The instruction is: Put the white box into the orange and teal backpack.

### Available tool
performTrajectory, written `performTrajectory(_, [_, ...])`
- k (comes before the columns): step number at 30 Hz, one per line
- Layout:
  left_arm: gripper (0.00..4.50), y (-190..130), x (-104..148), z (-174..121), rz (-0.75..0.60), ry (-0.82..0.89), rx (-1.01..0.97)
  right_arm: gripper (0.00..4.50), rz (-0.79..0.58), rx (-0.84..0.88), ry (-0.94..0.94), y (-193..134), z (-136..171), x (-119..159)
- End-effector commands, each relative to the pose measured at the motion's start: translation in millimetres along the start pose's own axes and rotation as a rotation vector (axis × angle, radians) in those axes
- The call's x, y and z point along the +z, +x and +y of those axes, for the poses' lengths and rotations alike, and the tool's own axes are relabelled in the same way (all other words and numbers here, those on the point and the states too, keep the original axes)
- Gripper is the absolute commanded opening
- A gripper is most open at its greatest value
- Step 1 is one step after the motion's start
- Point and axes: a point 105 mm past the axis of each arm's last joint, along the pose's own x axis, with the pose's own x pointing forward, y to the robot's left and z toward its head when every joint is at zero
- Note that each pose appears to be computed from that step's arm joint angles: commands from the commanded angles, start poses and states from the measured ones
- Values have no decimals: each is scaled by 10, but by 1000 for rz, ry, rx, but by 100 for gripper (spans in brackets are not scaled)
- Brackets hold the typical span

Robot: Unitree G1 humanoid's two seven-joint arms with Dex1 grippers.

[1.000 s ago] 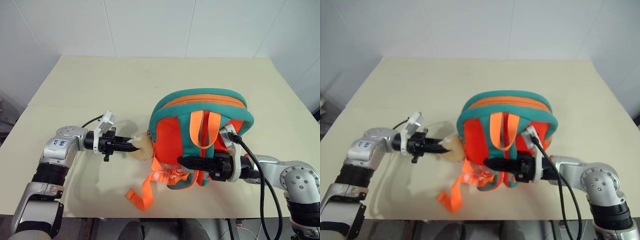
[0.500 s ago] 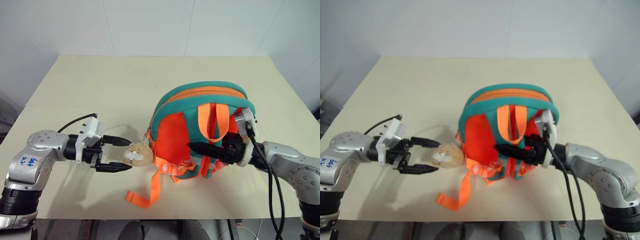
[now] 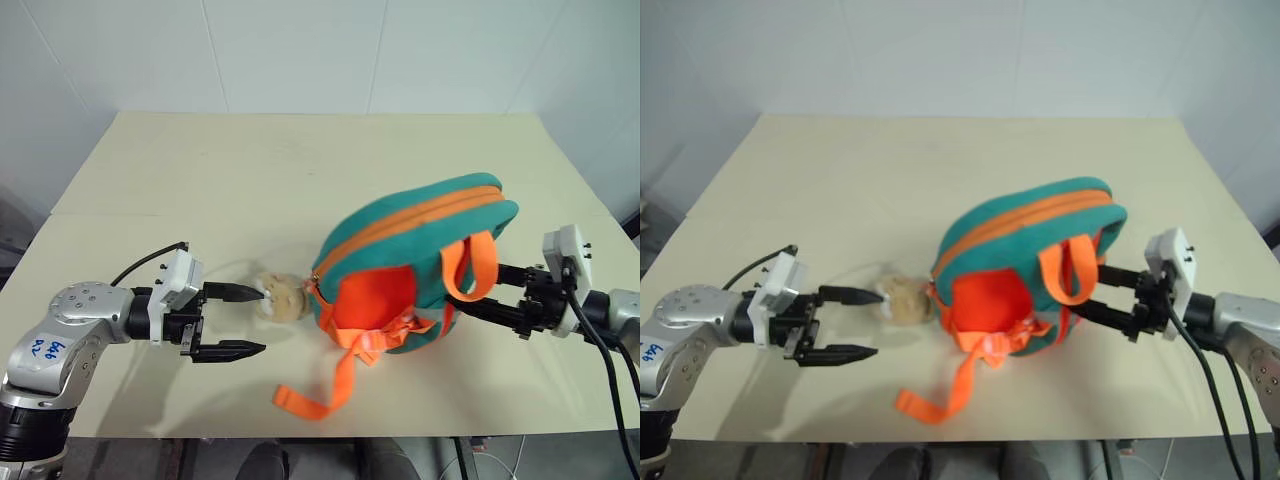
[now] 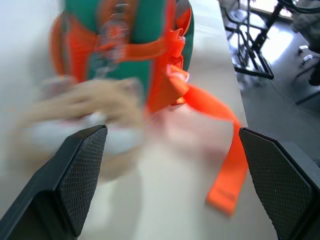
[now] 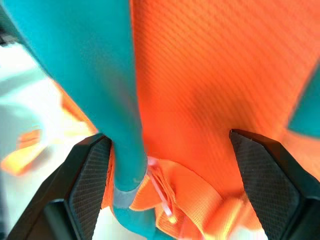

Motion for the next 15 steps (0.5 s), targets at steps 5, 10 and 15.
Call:
performTrajectory(5, [450,-56,-27,-10,-53,55,70,444,46,-22,-103,-230,-150,46])
performTrajectory(10, [450,-18,19,4,-80,91,79,444,122,21,-142,-341,-135,-98])
performTrajectory(15, [450,-11,39,22,-85,103,78,444,155,38,-121,-421,-127,-132])
